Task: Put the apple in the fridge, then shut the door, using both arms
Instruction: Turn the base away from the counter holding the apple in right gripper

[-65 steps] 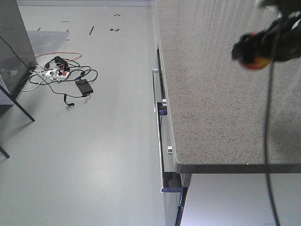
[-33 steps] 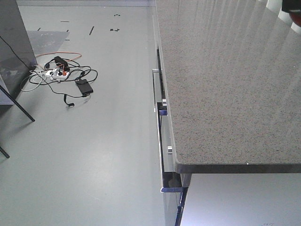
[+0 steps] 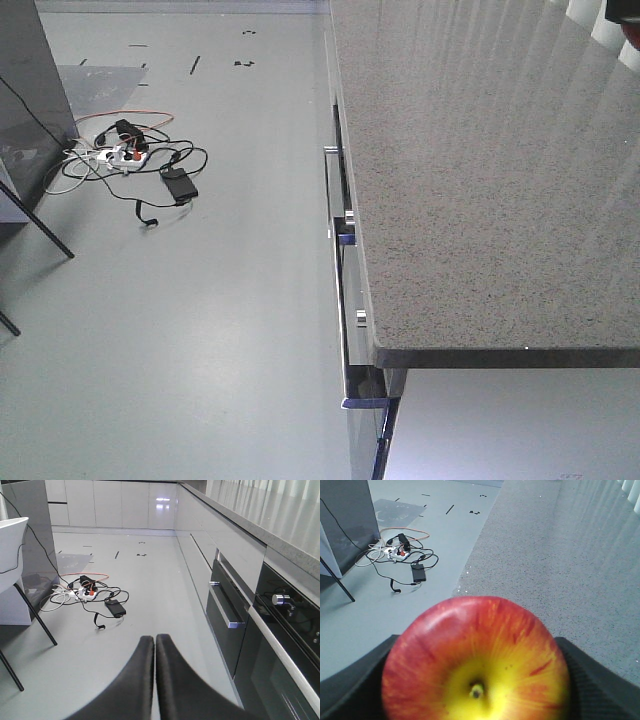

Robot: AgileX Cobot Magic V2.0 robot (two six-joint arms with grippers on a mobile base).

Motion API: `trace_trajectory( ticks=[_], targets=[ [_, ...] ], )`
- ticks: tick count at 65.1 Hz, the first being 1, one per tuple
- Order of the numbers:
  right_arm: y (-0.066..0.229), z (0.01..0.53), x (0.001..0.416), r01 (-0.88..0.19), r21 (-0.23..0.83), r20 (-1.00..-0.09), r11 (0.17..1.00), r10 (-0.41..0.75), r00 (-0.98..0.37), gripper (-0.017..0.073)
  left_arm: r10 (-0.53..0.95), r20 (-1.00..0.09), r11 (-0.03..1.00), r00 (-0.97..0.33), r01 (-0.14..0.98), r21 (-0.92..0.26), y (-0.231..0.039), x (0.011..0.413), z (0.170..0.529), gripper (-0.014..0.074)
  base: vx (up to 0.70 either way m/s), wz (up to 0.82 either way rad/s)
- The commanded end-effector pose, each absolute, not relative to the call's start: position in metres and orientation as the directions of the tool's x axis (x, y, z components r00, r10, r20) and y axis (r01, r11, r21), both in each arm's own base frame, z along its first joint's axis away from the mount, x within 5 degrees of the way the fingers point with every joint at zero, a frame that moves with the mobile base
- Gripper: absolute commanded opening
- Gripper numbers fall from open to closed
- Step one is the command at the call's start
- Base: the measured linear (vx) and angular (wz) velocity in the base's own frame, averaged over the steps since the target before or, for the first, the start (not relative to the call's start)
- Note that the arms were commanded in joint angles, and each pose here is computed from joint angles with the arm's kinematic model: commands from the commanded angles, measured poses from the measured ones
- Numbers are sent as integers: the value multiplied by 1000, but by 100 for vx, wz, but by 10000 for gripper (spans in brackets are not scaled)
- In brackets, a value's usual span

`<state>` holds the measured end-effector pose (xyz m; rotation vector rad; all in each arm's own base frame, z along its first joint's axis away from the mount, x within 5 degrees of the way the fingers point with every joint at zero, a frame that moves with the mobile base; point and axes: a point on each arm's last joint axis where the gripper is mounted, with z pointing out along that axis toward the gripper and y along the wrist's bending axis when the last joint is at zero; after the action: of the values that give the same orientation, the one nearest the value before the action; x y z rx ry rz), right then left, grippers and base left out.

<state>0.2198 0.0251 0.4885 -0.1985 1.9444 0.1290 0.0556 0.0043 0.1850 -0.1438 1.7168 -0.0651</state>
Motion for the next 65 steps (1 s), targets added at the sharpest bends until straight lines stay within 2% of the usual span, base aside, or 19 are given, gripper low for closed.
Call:
trace_trajectory(
  ticks=[1,65],
  targets=[
    [24,508,212,-188,-12,-967,982,-59,-247,203,-131,-990,991,-44,-28,-130,3,55,199,-7,0,0],
    [24,508,213,-188,-11,-967,982,-59,-248,203,-131,-990,991,-44,-28,-130,3,55,199,-7,-1,2]
  ],
)
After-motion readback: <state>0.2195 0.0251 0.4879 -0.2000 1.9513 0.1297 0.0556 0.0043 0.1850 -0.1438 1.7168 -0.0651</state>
